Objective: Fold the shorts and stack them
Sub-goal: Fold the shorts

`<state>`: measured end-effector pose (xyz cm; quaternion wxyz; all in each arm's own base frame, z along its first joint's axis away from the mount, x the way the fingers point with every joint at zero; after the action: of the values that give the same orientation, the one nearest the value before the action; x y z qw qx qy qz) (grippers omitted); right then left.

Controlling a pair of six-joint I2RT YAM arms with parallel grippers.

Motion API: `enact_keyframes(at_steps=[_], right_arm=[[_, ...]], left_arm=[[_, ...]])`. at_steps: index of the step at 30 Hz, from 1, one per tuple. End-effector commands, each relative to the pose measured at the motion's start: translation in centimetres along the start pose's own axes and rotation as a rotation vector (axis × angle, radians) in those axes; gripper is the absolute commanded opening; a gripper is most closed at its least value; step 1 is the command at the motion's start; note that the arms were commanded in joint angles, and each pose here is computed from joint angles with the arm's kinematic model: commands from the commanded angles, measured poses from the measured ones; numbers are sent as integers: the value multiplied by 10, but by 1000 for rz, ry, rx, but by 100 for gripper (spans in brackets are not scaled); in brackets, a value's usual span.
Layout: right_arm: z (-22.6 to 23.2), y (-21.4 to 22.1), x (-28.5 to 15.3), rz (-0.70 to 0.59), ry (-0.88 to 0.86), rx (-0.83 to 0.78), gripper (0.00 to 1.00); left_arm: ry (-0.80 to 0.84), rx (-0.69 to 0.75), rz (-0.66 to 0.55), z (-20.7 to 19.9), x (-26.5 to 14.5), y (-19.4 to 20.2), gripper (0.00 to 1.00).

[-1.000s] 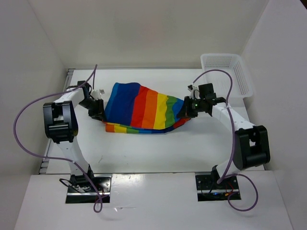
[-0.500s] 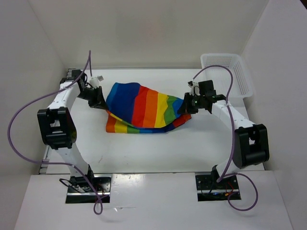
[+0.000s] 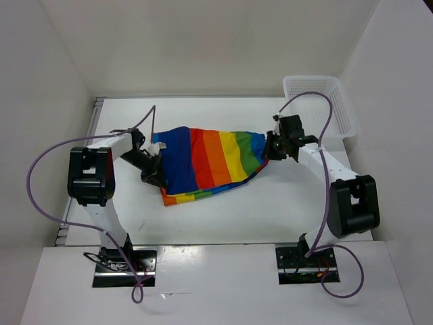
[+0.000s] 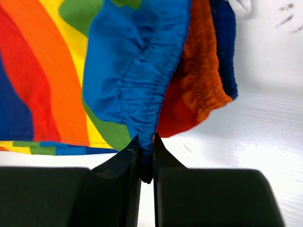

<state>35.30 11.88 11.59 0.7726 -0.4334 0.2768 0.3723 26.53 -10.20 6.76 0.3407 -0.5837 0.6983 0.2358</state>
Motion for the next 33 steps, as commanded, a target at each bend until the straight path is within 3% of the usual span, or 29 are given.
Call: enact_keyframes(at_steps=[1,7,11,13,14,15,18,24,33], right_arm=[[-5,-11,2,-71,30,0,0],[-16,-25,0,-146,95,-32,0],[-17,-49,0,-211,141,-66,9],[-19,-60,-4,-246,170,-82,23],[-20,-67,-4,-267,184,-91,35],[-22,-68,-5,-276,201,-89,62],[-30,-73,-3,-294,241,-107,81],[-31,-53,32,-178,184,-135,91],[-28,-41,61,-96,129,-120,93]], left_arm=[[29,11,68,-10,14,2,1],[16,57,186,-16,46,12,5],[-54,61,224,3,57,14,5],[-154,96,216,23,59,11,5],[-154,96,216,23,59,11,5],[-154,96,216,23,59,11,5],[-155,109,214,20,59,10,5],[-157,113,208,16,55,11,5],[-153,108,230,10,51,19,6]])
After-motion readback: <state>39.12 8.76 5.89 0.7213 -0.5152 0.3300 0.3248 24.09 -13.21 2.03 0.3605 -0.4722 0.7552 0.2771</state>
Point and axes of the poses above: each gripper's point midway between its finger pads, its own x axis out along the fingers, its own z axis along the line the jaws close on, y = z × x, the point moved 1 cm from there along -x, back along the fingers, and after that the axes turned 13 degrees about x, right-handed, at the moved point
